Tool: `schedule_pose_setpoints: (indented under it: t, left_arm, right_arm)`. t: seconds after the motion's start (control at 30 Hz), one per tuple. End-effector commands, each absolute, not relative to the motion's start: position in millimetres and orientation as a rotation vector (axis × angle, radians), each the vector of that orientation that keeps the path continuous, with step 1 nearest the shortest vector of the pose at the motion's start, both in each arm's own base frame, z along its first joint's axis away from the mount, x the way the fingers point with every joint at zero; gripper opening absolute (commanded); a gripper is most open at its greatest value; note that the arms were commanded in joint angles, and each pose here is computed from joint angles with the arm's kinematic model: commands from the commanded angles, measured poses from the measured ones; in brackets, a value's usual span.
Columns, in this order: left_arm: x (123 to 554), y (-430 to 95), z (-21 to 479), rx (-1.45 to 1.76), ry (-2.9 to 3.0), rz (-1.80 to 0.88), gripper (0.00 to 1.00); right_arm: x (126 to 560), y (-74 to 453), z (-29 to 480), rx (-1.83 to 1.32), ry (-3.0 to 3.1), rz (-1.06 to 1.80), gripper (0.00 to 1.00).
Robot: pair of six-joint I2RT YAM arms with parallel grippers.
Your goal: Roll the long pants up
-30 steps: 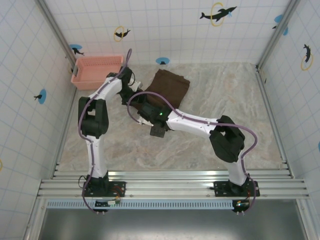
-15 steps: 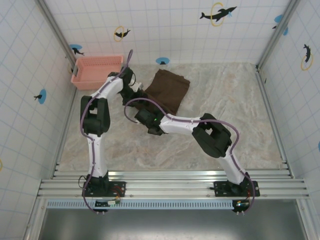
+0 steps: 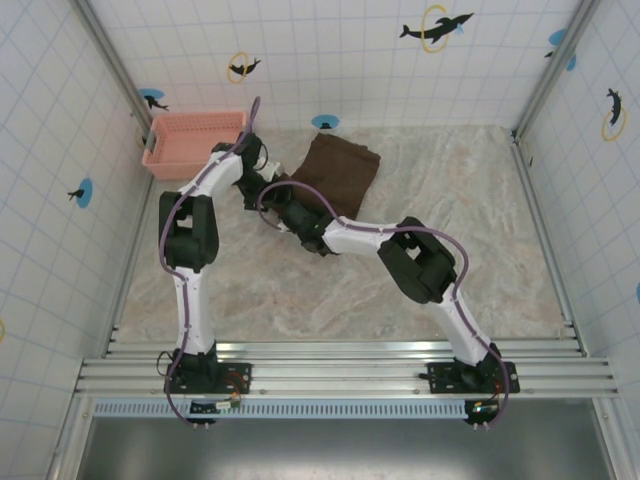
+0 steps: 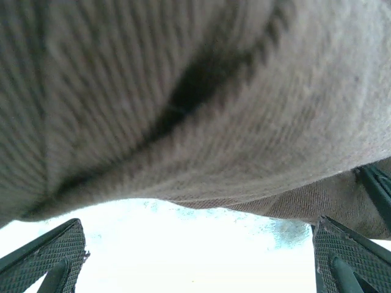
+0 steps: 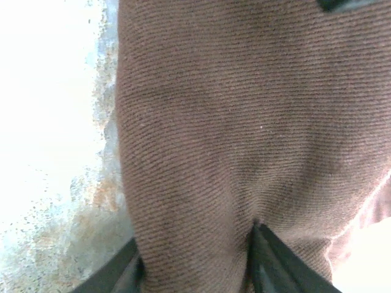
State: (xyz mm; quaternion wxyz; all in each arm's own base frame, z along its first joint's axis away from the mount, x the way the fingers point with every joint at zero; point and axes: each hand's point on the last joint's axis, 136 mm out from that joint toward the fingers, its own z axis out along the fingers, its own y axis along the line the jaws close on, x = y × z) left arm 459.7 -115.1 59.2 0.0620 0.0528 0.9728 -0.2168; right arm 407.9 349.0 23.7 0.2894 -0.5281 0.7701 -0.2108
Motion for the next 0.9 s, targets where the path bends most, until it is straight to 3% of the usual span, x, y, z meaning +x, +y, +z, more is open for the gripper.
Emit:
schedule_pose_setpoints:
  t: [0.0, 0.23, 0.47, 0.67, 0.87]
  left_arm:
    - [443, -121, 63, 0.16, 2.993, -0.718, 0.98]
    - [446, -126, 79, 0.138, 2.955, -0.785, 0.97]
    - [444, -112, 109, 0.128, 2.903, -0.719, 0.97]
    - [452, -100, 148, 0.089, 2.789, -0.686, 0.97]
    - [446, -98, 163, 0.076, 2.762, -0.682, 0.97]
  right_arm:
    - [378, 320, -26, -1.588, 2.261, -0.398, 0.37]
    - [362, 326, 3, -1.578, 2.345, -0.088, 0.32]
    - [317, 347, 20, -1.51, 2.634, 0.586, 0.29]
    - [291, 356, 42, -1.365, 2.753, 0.999, 0.27]
    - [293, 363, 78, -1.027, 2.768, 1.5, 0.26]
